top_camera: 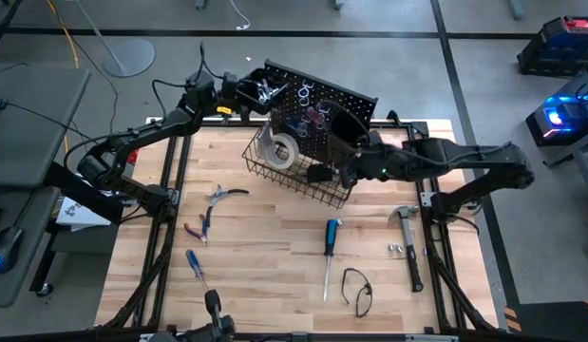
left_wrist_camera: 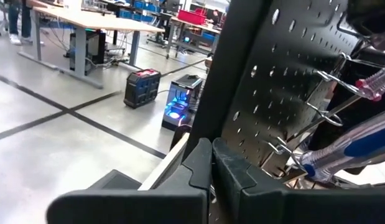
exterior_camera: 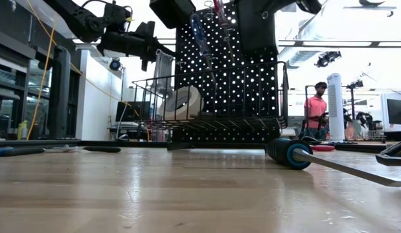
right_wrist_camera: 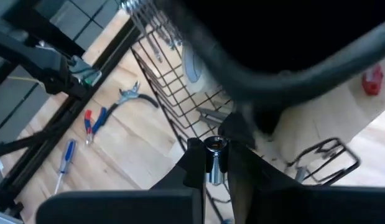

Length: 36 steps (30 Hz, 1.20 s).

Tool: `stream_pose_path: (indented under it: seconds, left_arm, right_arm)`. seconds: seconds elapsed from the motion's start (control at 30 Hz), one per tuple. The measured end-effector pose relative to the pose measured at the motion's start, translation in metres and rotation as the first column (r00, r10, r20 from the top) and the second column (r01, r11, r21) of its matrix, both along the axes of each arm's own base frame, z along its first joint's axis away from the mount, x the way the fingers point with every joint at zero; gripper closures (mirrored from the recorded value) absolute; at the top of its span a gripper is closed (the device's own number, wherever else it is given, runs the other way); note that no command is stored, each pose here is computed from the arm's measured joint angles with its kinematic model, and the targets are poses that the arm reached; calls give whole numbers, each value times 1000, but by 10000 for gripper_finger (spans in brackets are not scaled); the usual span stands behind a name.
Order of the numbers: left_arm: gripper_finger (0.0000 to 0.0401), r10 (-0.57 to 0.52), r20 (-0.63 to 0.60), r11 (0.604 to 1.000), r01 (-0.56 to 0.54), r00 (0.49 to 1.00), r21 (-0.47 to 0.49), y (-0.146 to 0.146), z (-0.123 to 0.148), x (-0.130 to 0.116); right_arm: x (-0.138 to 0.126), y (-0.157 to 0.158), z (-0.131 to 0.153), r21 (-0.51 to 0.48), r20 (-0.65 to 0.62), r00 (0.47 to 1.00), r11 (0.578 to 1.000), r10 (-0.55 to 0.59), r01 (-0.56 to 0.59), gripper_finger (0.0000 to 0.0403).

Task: Hang tools onto peg board
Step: Put the socket in the left black bin on the pegboard

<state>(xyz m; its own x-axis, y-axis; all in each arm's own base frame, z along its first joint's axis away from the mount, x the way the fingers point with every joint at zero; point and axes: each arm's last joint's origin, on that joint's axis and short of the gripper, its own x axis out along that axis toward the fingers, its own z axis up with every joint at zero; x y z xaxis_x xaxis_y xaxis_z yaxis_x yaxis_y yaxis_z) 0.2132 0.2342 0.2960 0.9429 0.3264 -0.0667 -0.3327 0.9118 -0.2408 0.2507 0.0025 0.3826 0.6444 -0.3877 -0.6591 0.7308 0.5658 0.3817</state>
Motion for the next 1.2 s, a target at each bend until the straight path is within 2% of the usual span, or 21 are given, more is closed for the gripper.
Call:
stream_pose_path:
  seconds: [0.33, 0.57, 0.67, 1.0, 1.2]
  left_arm:
    - [401, 3, 3, 1000, -3, 1000, -3, 1, 0, -1]
    - [401, 4, 5, 1000, -4, 1000, 1, 1, 1, -1]
    - [401, 5, 6, 1000, -5, 1000, 2, 1, 1, -1]
    - [401, 9, 6, 1000, -9, 1000, 4, 1, 1, -1]
    - [401, 9, 6, 1000, -9, 1000, 4, 1, 1, -1]
  right_arm:
    - [-14, -7, 13, -27, 51, 999, 1000, 17, -16, 382]
    - [-31, -8, 38, -78, 225, 974, 997, 20, -3, 382]
    - [-37, -9, 44, -85, 259, 966, 996, 6, 16, 382]
    - [-28, -6, 29, 17, 166, 985, 999, 36, -40, 382]
    - [-29, -5, 54, -14, 328, 938, 994, 110, -112, 382]
